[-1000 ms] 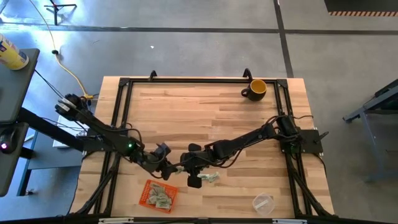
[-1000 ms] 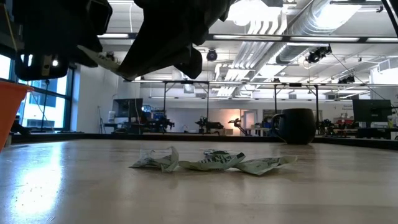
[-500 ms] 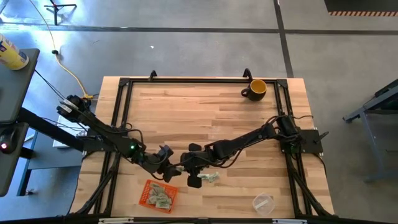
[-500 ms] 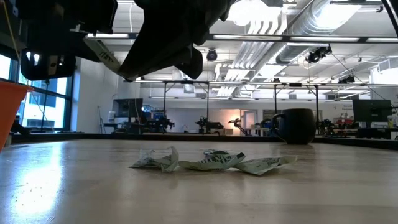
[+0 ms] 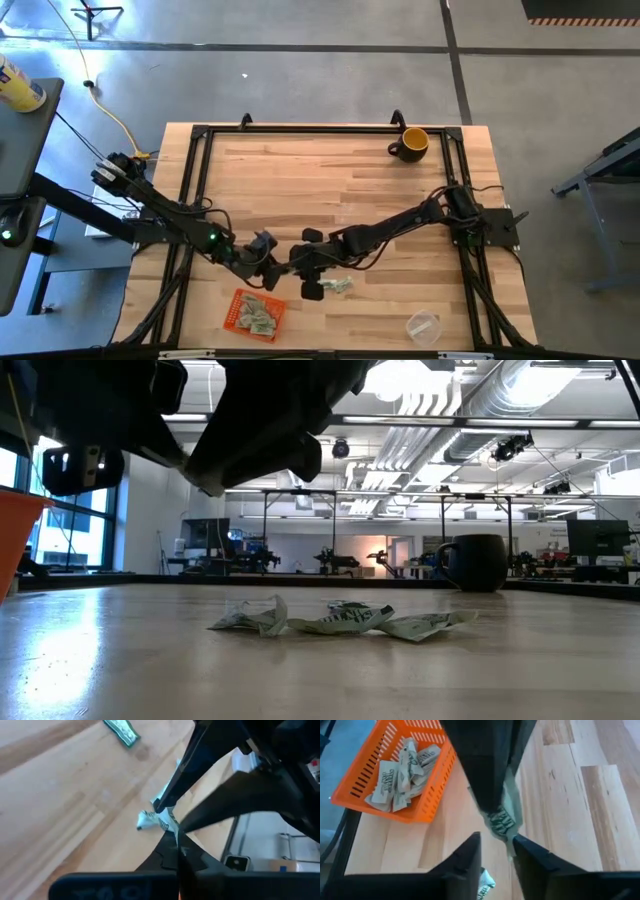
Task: Pick and place items into bin
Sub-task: Put the white stevia packet into the orange bin, then put the green stevia packet into the orange bin
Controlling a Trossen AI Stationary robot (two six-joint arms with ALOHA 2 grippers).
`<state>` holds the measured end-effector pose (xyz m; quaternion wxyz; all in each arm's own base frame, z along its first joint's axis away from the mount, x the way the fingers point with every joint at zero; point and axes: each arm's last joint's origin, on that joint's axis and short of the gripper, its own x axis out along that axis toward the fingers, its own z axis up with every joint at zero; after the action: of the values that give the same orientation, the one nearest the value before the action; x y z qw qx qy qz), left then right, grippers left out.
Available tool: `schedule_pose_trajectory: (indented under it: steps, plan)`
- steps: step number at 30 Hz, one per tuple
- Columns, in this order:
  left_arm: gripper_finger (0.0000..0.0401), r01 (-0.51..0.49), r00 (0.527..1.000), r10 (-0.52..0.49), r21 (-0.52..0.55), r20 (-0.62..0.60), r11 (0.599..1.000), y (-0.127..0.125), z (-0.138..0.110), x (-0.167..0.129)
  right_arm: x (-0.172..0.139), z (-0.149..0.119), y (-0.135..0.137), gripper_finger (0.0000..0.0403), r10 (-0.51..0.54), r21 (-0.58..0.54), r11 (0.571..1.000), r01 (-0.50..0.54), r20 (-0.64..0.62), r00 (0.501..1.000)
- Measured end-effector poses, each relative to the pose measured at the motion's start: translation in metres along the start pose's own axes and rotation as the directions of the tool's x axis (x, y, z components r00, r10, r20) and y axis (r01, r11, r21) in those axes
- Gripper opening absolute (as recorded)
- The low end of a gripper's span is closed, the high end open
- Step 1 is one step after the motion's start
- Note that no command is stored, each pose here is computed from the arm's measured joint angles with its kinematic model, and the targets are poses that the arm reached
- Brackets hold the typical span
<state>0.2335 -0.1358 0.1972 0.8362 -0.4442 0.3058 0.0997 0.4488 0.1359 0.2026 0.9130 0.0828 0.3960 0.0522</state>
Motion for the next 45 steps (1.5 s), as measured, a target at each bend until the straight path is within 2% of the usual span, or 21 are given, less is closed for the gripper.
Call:
schedule_pose_trajectory:
  steps: [4, 9, 12, 17, 22, 27, 30, 33, 36, 39, 41, 45]
  plan:
    - [0.0035, -0.002, 1.000, 0.002, 0.004, -0.028, 1.000, 0.001, -0.001, 0.000, -0.005, -0.002, 0.003, 0.0144, 0.000, -0.026, 1.000, -0.001, -0.026, 1.000]
    - [0.0022, 0.093, 0.974, -0.087, 0.022, -0.211, 0.995, -0.012, -0.016, -0.008, -0.018, -0.014, 0.005, 0.0185, -0.099, -0.078, 0.993, 0.088, -0.156, 0.983]
    - [0.0022, 0.155, 0.932, -0.128, 0.053, -0.339, 0.987, -0.029, -0.034, -0.022, -0.021, -0.025, 0.003, 0.0194, -0.152, -0.099, 0.986, 0.131, -0.250, 0.956]
    - [0.0023, 0.114, 0.890, -0.082, 0.044, -0.449, 0.993, -0.035, -0.066, -0.043, -0.019, -0.044, 0.004, 0.0190, -0.161, -0.111, 0.985, 0.130, -0.346, 0.924]
    - [0.0052, 0.067, 0.892, -0.053, 0.017, -0.449, 0.998, -0.031, -0.090, -0.050, -0.014, -0.062, 0.010, 0.0190, -0.131, -0.194, 0.979, 0.058, -0.388, 0.912]
    - [0.0098, 0.030, 0.933, -0.032, -0.013, -0.358, 0.999, -0.029, -0.092, -0.050, -0.012, -0.081, 0.019, 0.0193, -0.178, -0.323, 0.945, 0.041, -0.407, 0.896]
    - [0.0127, 0.034, 0.936, -0.040, -0.021, -0.350, 0.999, -0.029, -0.092, -0.050, -0.011, -0.078, 0.011, 0.0191, -0.157, -0.275, 0.961, 0.041, -0.416, 0.896]
    - [0.0155, 0.033, 0.921, -0.038, -0.020, -0.388, 0.999, -0.029, -0.093, -0.050, -0.014, -0.069, -0.003, 0.0191, -0.190, -0.256, 0.962, 0.090, -0.396, 0.898]
    - [0.0176, 0.049, 0.915, -0.055, -0.026, -0.399, 0.998, -0.031, -0.091, -0.054, -0.018, -0.059, -0.015, 0.0191, -0.252, -0.330, 0.934, 0.134, -0.348, 0.903]
    - [0.0188, 0.074, 0.916, -0.069, -0.004, -0.396, 0.997, -0.032, -0.088, -0.058, -0.017, -0.058, -0.029, 0.0191, -0.276, -0.443, 0.892, 0.095, -0.365, 0.889]
    - [0.0189, 0.072, 0.917, -0.059, 0.017, -0.394, 0.997, -0.031, -0.086, -0.061, -0.015, -0.062, -0.038, 0.0190, -0.287, -0.539, 0.841, 0.041, -0.382, 0.879]
    - [0.0184, 0.031, 0.930, -0.010, 0.051, -0.367, 0.998, -0.026, -0.080, -0.067, -0.009, -0.072, -0.052, 0.0189, -0.261, -0.696, 0.709, -0.114, -0.409, 0.875]
